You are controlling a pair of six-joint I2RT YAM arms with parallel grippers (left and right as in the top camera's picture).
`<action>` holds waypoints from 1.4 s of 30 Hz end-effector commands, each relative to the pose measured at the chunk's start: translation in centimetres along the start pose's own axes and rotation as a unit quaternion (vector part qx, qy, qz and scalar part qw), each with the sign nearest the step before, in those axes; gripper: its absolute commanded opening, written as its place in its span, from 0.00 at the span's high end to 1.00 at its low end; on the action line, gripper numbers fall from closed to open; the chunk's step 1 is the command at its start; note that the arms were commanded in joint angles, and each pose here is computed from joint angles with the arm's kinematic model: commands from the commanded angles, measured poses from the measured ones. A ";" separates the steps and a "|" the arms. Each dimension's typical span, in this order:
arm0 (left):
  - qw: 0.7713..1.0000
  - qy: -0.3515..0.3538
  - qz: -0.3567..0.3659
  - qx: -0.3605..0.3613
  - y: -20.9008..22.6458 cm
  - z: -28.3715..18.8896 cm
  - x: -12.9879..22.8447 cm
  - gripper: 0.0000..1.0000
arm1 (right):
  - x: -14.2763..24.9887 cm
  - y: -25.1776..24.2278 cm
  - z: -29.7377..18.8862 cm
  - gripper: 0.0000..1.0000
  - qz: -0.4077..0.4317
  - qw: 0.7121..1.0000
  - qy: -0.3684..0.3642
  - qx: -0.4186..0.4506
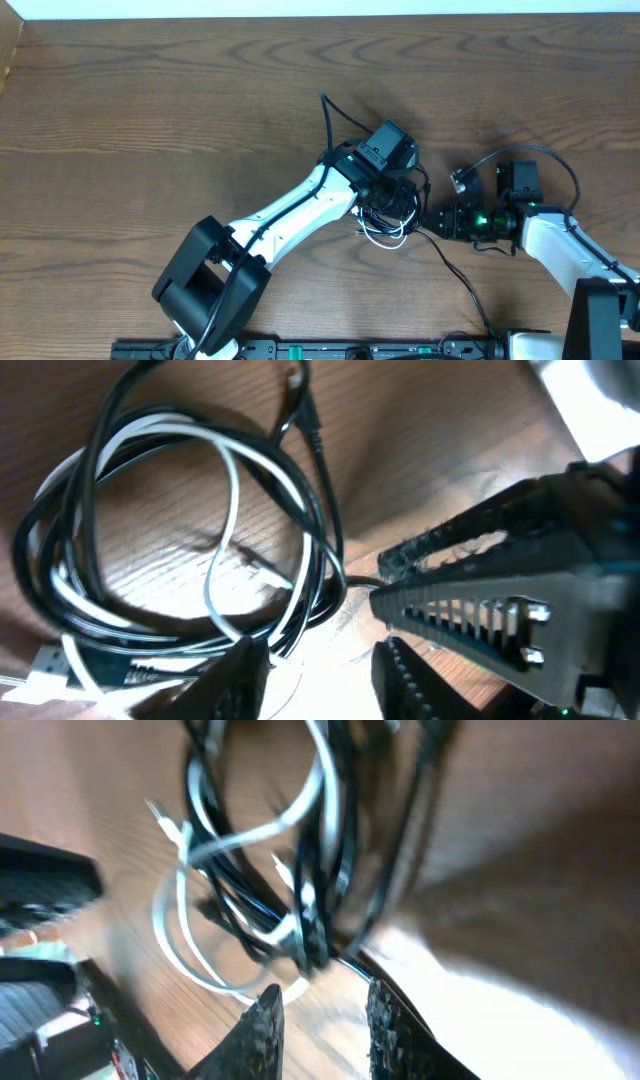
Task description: Untangle cables
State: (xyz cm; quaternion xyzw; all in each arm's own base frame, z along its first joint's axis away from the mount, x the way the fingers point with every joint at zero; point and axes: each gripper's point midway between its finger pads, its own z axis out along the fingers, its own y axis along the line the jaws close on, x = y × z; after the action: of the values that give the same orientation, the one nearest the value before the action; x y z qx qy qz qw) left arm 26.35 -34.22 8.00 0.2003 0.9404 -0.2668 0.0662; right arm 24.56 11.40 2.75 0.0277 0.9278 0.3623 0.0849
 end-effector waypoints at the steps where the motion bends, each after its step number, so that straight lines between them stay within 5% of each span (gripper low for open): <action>1: 0.998 0.026 0.028 0.045 -0.8 1.1 1.0 0.62 | 0.0 -0.7 -0.3 0.76 -0.006 1.000 -0.003 0.027; 11: 0.992 0.092 0.057 0.057 0.7 4.7 3.6 0.69 | 0.0 -0.8 0.0 0.77 0.000 0.999 -0.005 0.032; 42: 0.991 0.093 0.096 -0.002 3.9 6.1 5.3 0.66 | -0.4 0.1 1.9 0.78 -0.051 0.995 -0.012 0.081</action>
State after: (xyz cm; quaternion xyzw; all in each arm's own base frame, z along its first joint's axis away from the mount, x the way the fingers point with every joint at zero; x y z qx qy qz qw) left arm 22.88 -34.03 1.48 0.3058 0.9086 -0.2843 -0.0072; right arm 25.45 12.47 1.41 -0.0043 0.9516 0.2875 0.1086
